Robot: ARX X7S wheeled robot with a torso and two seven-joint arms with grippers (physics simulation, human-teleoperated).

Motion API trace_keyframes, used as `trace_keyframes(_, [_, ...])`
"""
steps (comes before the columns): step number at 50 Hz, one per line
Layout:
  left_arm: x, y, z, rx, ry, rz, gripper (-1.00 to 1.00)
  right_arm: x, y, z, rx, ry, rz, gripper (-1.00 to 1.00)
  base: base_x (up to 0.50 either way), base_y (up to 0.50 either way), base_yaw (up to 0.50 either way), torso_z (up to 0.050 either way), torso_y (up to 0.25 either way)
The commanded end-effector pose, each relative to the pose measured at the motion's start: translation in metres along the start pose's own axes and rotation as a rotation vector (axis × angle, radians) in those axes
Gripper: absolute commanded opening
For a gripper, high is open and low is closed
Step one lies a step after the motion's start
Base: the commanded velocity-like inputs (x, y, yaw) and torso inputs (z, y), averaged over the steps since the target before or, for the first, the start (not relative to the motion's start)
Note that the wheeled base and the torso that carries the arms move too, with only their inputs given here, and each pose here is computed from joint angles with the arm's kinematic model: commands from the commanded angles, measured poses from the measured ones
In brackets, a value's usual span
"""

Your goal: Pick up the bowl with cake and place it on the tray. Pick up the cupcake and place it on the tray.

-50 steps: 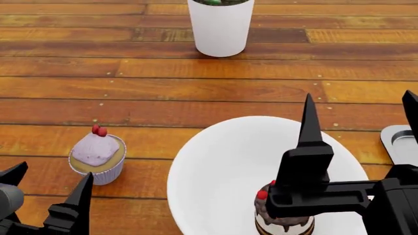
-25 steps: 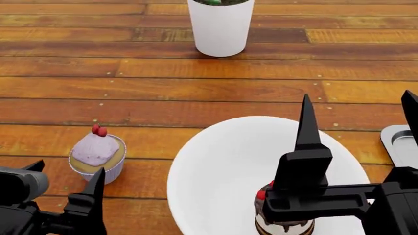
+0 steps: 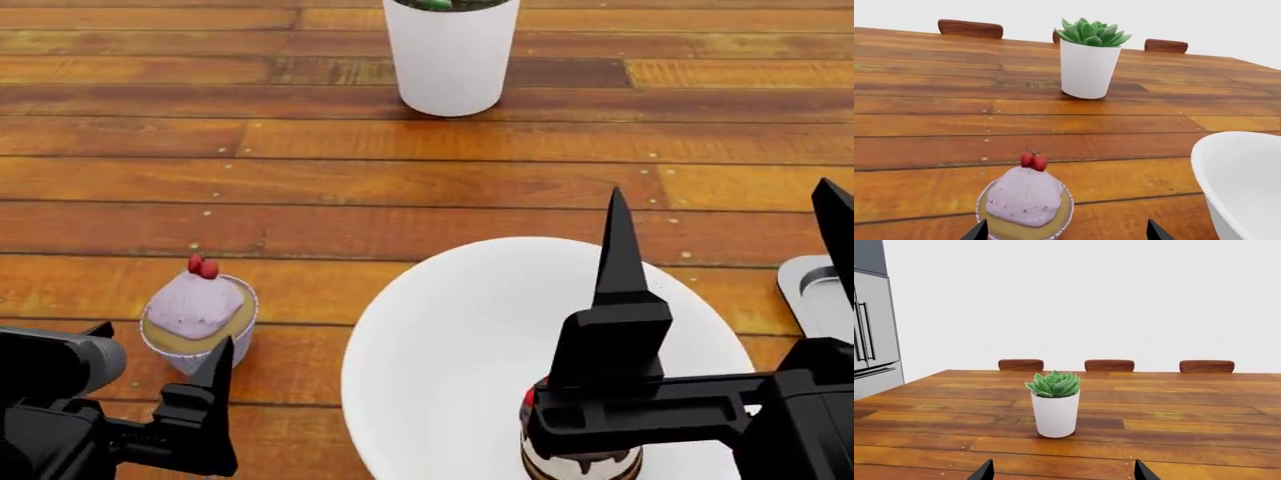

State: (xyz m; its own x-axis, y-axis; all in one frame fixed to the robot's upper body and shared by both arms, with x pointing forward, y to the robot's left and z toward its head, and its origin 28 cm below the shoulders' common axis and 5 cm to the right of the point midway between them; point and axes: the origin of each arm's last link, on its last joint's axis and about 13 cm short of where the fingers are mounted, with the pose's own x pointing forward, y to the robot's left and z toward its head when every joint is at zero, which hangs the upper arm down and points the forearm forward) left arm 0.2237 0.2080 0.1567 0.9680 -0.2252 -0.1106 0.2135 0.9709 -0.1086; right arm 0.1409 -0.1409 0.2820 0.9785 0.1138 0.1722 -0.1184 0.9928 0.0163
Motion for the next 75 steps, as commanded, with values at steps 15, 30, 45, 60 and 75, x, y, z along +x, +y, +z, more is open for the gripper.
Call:
trace_keyframes(15, [0.007,-0.002,-0.003,-0.014,0.015,-0.007,1.00,-0.004,0.002,0.002,0.004,-0.001,0.006,1.00,0.00,0.00,0.00,0.000,0.000])
trace_keyframes(30, [0.000,-0.001,-0.006,0.000,-0.003,0.051,1.00,-0.005,0.002,0.002,0.006,0.001,0.008,1.00,0.00,0.00,0.00,0.000,0.000])
trace_keyframes(45, [-0.001,0.000,-0.009,0.019,0.007,0.104,1.00,-0.007,0.000,0.000,0.012,0.002,0.010,1.00,0.00,0.00,0.00,0.000,0.000])
trace_keyframes(60, [0.015,0.001,-0.015,0.024,0.030,0.176,1.00,-0.008,0.001,0.001,0.015,0.003,0.010,1.00,0.00,0.00,0.00,0.000,0.000])
trace_keyframes(75, [0.025,-0.003,-0.015,0.020,0.053,0.159,1.00,-0.011,0.001,0.002,0.021,0.006,0.009,1.00,0.00,0.00,0.00,0.000,0.000])
